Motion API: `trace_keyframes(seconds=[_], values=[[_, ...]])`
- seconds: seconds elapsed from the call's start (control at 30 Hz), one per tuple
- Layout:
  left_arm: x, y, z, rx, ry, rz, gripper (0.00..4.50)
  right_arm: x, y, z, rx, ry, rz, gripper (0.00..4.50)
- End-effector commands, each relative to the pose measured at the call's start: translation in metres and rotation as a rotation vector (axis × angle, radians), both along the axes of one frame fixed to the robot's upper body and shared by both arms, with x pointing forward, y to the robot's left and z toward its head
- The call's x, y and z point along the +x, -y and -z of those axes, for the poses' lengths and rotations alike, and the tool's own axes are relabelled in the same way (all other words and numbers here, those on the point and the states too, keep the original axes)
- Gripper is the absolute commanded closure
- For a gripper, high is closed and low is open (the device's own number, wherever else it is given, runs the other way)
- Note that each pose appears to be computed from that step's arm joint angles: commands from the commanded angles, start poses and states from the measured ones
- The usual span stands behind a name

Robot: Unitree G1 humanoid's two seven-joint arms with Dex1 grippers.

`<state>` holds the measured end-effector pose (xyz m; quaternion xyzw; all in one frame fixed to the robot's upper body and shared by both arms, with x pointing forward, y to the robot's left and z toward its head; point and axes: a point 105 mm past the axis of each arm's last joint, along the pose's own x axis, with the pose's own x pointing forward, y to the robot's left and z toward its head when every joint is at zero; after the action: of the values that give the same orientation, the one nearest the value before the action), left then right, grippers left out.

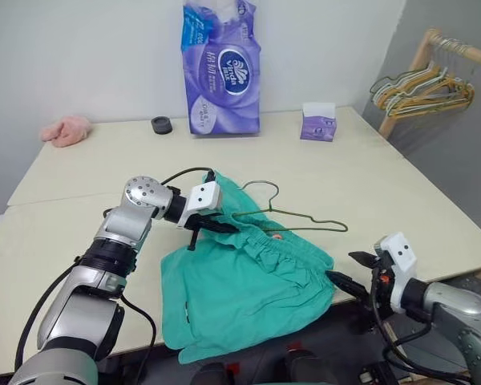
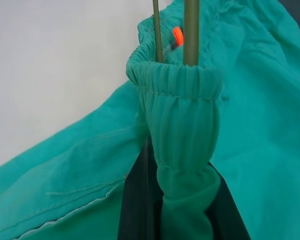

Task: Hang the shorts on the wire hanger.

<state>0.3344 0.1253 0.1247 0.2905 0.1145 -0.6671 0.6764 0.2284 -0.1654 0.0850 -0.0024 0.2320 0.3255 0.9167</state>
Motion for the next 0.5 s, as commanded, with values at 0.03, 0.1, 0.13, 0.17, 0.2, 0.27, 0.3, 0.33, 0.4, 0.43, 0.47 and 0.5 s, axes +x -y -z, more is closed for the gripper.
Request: trace_keyframes(seconds=[0.03,0.1,0.13,0.17,0.2,0.27,0.3,0.33,0.4,0.43,0.47,0.5], values=[[0.003,-0.002,-0.014,-0.032,0.055,-0.008,4.5,-0.002,-0.008,0.001,0.022,-0.009,-0.011,0.03],[0.002,-0.001,-0.014,-0.034,0.056,-0.008,4.5,0.0,-0.013,0.004,0.047,-0.029,-0.014,0.03],[0.002,-0.001,-0.014,-0.035,0.057,-0.009,4.5,0.001,-0.014,0.005,0.053,-0.035,-0.014,0.03],[0.002,-0.001,-0.014,-0.035,0.057,-0.009,4.5,0.002,-0.014,0.005,0.051,-0.041,-0.015,0.03],[0.002,-0.002,-0.014,-0.035,0.057,-0.01,4.5,0.003,-0.013,0.008,0.043,-0.051,-0.011,0.03],[0.002,-0.002,-0.014,-0.036,0.058,-0.011,4.5,0.004,-0.013,0.011,0.036,-0.064,-0.008,0.03],[0.002,-0.002,-0.015,-0.037,0.058,-0.012,4.5,0.005,-0.013,0.013,0.038,-0.073,-0.001,0.2],[0.002,-0.001,-0.015,-0.037,0.058,-0.013,4.5,0.006,-0.013,0.014,0.039,-0.079,0.003,0.4],[0.002,-0.001,-0.015,-0.041,0.062,-0.015,4.5,0.007,-0.016,0.014,0.049,-0.094,-0.008,0.89],[0.002,0.0,-0.015,-0.043,0.064,-0.016,4.5,0.008,-0.016,0.014,0.047,-0.093,-0.011,1.24],[0.003,0.0,-0.015,-0.046,0.066,-0.017,4.5,0.01,-0.016,0.013,0.045,-0.088,-0.01,1.6],[0.003,0.0,-0.015,-0.047,0.067,-0.018,4.5,0.011,-0.016,0.013,0.043,-0.084,-0.008,1.95]])
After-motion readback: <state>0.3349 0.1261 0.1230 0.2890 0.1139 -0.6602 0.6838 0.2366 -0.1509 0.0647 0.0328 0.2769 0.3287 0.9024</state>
